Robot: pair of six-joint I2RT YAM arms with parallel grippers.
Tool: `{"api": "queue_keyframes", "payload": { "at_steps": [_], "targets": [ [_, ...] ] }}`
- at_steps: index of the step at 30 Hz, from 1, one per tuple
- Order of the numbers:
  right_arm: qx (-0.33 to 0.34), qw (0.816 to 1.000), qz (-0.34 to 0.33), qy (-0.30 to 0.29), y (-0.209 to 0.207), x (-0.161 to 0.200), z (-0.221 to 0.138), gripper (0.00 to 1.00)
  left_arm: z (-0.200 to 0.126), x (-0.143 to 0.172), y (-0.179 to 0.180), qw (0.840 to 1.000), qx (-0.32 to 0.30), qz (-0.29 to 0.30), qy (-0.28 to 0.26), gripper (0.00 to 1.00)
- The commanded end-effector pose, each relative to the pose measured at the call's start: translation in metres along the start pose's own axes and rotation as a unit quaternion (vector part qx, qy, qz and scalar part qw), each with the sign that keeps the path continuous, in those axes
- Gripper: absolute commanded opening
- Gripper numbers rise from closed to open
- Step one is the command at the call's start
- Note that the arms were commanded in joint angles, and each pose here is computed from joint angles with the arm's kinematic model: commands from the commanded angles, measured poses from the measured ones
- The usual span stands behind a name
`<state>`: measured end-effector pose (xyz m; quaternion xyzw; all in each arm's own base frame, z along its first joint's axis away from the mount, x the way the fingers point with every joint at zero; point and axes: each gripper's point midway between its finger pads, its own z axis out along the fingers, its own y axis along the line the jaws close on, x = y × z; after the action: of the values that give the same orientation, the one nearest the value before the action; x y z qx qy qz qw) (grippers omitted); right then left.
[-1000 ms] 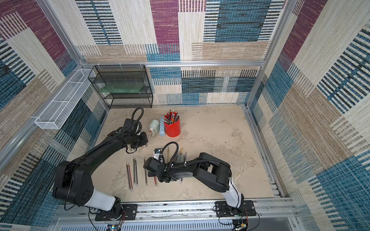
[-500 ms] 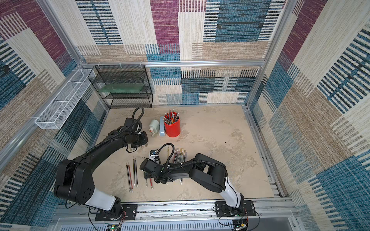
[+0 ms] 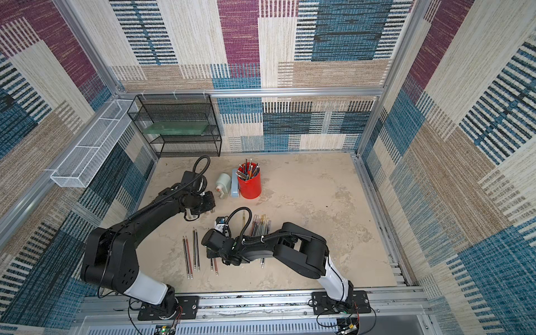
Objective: Remove the protective cover of the pencils
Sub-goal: Place the pencil at the center of the board, then place the protective sleeve at the center of the board.
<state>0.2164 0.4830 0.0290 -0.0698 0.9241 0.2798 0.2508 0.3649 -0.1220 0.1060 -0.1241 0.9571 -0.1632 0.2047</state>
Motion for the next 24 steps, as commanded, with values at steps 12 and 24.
{"api": "queue_keyframes", "payload": {
  "at_steps": [12,24],
  "targets": [
    [0.027,0.999,-0.005,-0.035,-0.011,-0.023,-0.035,0.32,0.025,-0.002,0.015,0.998,-0.050,-0.004,0.024,0.00],
    [0.073,0.993,0.032,-0.089,-0.062,-0.047,-0.073,0.36,0.050,-0.003,0.040,0.991,-0.127,-0.020,0.047,0.00]
  ]
}}
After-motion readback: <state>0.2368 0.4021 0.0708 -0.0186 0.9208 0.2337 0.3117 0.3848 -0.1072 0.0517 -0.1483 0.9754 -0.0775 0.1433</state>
